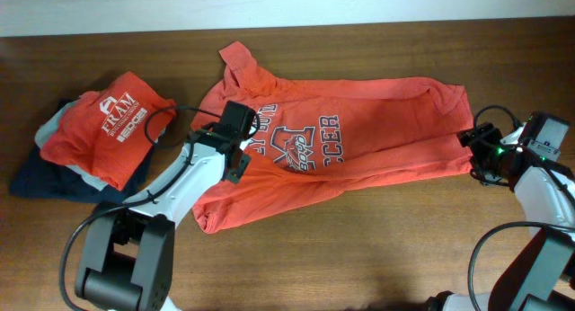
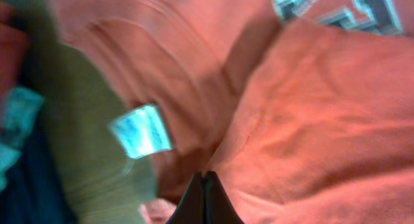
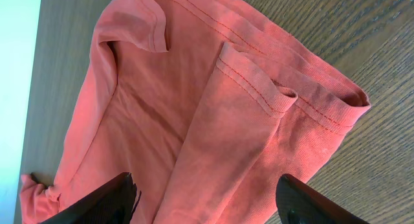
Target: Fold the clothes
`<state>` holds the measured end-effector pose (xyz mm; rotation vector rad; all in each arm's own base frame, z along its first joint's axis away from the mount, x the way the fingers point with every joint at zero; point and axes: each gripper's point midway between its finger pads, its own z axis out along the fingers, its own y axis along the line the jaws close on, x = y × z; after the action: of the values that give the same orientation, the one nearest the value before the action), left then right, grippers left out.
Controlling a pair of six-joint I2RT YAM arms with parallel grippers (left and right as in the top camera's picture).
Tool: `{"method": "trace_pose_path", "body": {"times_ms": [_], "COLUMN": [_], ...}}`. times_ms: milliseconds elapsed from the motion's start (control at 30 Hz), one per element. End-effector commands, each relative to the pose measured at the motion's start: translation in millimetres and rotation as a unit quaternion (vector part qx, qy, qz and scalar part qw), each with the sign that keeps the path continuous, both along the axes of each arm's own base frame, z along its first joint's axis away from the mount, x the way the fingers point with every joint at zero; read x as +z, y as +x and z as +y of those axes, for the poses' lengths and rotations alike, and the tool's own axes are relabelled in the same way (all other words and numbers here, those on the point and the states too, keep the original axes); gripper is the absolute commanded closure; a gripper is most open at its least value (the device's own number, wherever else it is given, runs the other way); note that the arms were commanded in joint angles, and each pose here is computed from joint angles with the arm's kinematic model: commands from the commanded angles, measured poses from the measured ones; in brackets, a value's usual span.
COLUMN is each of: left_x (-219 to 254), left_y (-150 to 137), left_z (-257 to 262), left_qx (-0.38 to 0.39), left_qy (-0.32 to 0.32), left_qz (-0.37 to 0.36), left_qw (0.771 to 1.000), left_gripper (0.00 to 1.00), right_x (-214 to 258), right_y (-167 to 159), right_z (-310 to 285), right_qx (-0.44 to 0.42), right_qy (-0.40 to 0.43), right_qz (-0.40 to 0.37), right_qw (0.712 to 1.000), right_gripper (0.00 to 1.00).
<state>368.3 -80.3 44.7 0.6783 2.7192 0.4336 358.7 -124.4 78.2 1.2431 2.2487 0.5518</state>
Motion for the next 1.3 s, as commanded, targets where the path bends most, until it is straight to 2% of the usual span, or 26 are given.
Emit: {"method": "trace_pose_path", "body": {"times_ms": [0, 67, 100, 133, 167, 200, 233, 267, 500, 633, 700, 733, 800, 867, 1000, 1067, 1167, 1267], "left_x": [9.7, 10.0, 9.5, 8.8, 8.5, 8.2, 8.1, 7.9, 3.9, -0.8, -3.3, -4.1, -5.4, -7.1, -9.4, -10.2, -11.6, -11.8], "left_y": [13.4, 15.4, 15.8, 15.8, 15.7, 15.3, 14.9, 14.5, 0.3, -14.6, -19.9, -21.9, -24.6, -27.9, -35.4, -38.3, -40.8, -41.3], "left_z": [20.9, 27.5, 28.5, 29.2, 29.8, 29.5, 29.6, 29.7, 34.0, 28.3, 18.4, 13.3, 6.1, -2.3, -19.4, -25.4, -27.0, -26.7], "left_qx": [0.051, 0.078, 0.082, 0.083, 0.084, 0.084, 0.084, 0.084, 0.097, 0.105, 0.099, 0.096, 0.091, 0.086, 0.076, 0.072, 0.072, 0.072], "left_qy": [0.025, 0.016, 0.012, 0.007, 0.006, 0.005, 0.005, 0.005, 0.012, -0.009, -0.037, -0.052, -0.072, -0.095, -0.141, -0.158, -0.162, -0.162], "left_qz": [-0.033, -0.040, -0.040, -0.038, -0.037, -0.036, -0.035, -0.034, -0.007, 0.028, 0.046, 0.053, 0.063, 0.075, 0.100, 0.109, 0.114, 0.115], "left_qw": [0.998, 0.996, 0.996, 0.996, 0.996, 0.996, 0.996, 0.996, 0.995, 0.994, 0.993, 0.993, 0.991, 0.989, 0.982, 0.979, 0.978, 0.977], "left_gripper": [0.99, 0.99, 0.93, 0.82, 0.62, 0.50, 0.43, 0.41, 0.38, 0.38, 0.38, 0.38, 0.38, 0.40, 0.42, 0.42, 0.42, 0.41], "right_x": [3.3, 2.5, 1.6, 1.3, 0.4, -0.8, -3.2, -5.2, -23.5, -23.9, -19.6, -16.9, -13.4, -14.1, -19.2, -23.9, -35.9, -53.3], "right_y": [3.4, 2.3, 1.2, 0.6, -0.7, -2.3, -5.4, -8.2, -39.8, -40.8, -32.0, -26.9, -21.0, -21.8, -22.0, -19.2, -13.0, -5.4], "right_z": [-1.3, -1.4, -1.5, -1.1, -0.5, -0.2, -1.2, -2.1, -13.4, -10.8, -7.4, -5.6, -4.4, -7.7, -17.2, -18.7, -20.5, -19.0], "right_qx": [0.003, 0.002, 0.003, 0.006, 0.012, 0.013, 0.009, 0.006, -0.017, 0.022, 0.054, 0.064, 0.066, 0.045, 0.003, 0.003, 0.004, 0.011], "right_qy": [-0.008, -0.008, -0.010, -0.011, -0.014, -0.015, -0.017, -0.019, -0.055, -0.070, -0.076, -0.076, -0.073, -0.070, -0.070, -0.070, -0.065, -0.050], "right_qz": [-0.003, 0.000, 0.003, 0.004, 0.007, 0.011, 0.020, 0.028, 0.112, 0.111, 0.086, 0.071, 0.055, 0.061, 0.074, 0.074, 0.073, 0.072], "right_qw": [1.000, 1.000, 1.000, 1.000, 1.000, 1.000, 1.000, 0.999, 0.992, 0.991, 0.992, 0.992, 0.994, 0.995, 0.995, 0.995, 0.995, 0.996], "right_gripper": [0.26, 0.26, 0.26, 0.26, 0.26, 0.26, 0.26, 0.26, 0.25, 0.25, 0.26, 0.30, 0.46, 0.56, 0.64, 0.63, 0.52, 0.51]}}
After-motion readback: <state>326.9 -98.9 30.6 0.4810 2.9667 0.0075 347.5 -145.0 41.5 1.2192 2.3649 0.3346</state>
